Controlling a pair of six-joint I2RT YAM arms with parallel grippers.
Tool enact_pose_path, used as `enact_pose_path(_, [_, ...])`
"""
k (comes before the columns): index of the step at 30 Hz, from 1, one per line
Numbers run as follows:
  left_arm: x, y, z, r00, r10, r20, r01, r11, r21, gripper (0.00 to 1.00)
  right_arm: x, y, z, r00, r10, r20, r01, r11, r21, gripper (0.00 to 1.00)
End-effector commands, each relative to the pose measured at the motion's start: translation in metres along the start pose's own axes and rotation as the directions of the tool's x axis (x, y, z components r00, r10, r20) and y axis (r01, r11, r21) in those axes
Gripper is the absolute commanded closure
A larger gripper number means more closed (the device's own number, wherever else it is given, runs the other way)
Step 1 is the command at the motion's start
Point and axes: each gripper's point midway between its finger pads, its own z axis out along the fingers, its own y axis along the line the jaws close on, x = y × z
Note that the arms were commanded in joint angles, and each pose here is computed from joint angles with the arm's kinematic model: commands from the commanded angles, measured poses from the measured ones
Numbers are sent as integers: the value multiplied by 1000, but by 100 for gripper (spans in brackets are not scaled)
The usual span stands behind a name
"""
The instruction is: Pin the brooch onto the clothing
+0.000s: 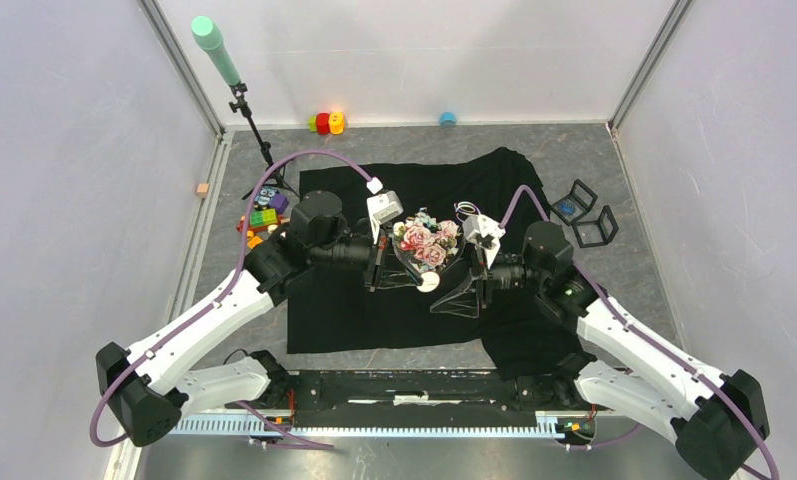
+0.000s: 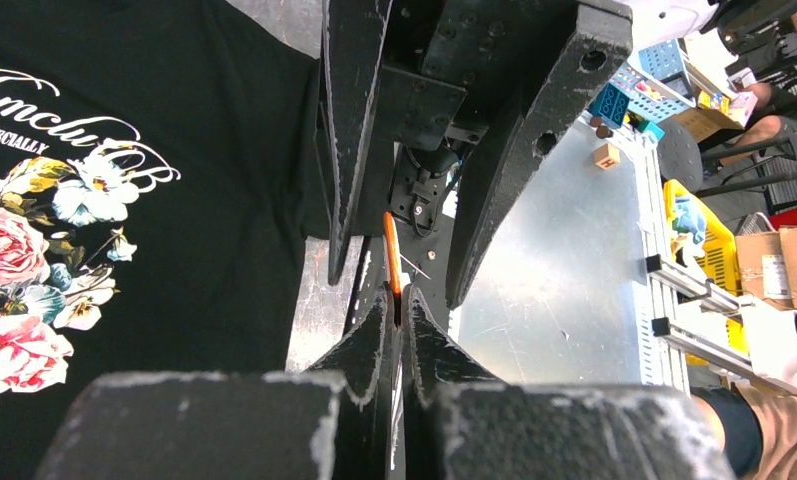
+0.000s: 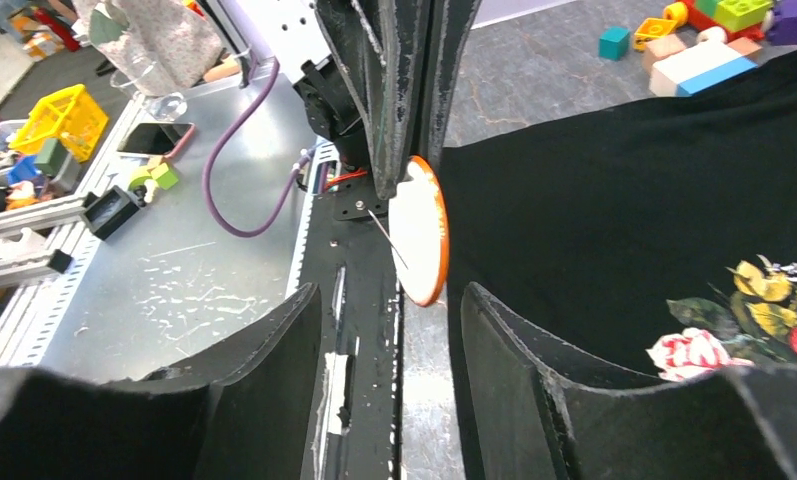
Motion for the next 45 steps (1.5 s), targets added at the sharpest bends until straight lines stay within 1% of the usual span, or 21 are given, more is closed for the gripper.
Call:
enact_pose_path(1, [-8, -7, -2, 999, 42, 25, -42, 999, 15, 98, -31, 4, -10, 994, -100, 43, 99, 995, 14, 41])
enact_pose_path(4, [-5, -11, -1, 999, 38, 9, -38, 998, 50, 98, -34, 1, -16, 994, -96, 43, 95, 995, 15, 42])
enact_pose_path(11, [-2, -13, 1, 1000, 29, -9, -29, 997, 75, 98, -54, 10, -18, 990, -118, 83, 121, 992, -27, 47])
enact_pose_path(16, [0, -17, 1, 999, 31, -18, -29, 994, 103, 98, -57, 14, -17, 989, -98, 114, 105, 993, -53, 57])
enact_pose_path(18, [0, -19, 1, 999, 31, -21, -28, 993, 115, 98, -56, 13, -16, 989, -87, 118, 94, 994, -61, 64])
enact_pose_path(20, [0, -19, 1, 999, 30, -22, -27, 993, 116, 98, -55, 12, -15, 990, -73, 124, 82, 994, -65, 69])
enact_pose_path(35, [2, -21, 3, 999, 28, -28, -25, 992, 126, 98, -39, 4, -10, 996, 8, 92, -1, 997, -80, 78])
enact_pose_path(40, [3, -21, 3, 999, 27, -32, -22, 991, 128, 98, -39, 3, -10, 996, 12, 90, -5, 997, -83, 86])
enact_pose_path(43, [2, -20, 4, 999, 25, -29, -21, 992, 126, 98, -38, 3, -10, 996, 14, 91, -7, 997, -79, 96])
enact_pose_path(44, [2, -20, 4, 999, 24, -27, -20, 992, 128, 97, -38, 2, -10, 996, 15, 92, -8, 997, -75, 100])
enact_pose_path(45, [1, -20, 4, 999, 23, -25, -20, 992, 124, 88, -39, 2, -10, 995, 14, 96, -8, 998, -68, 100])
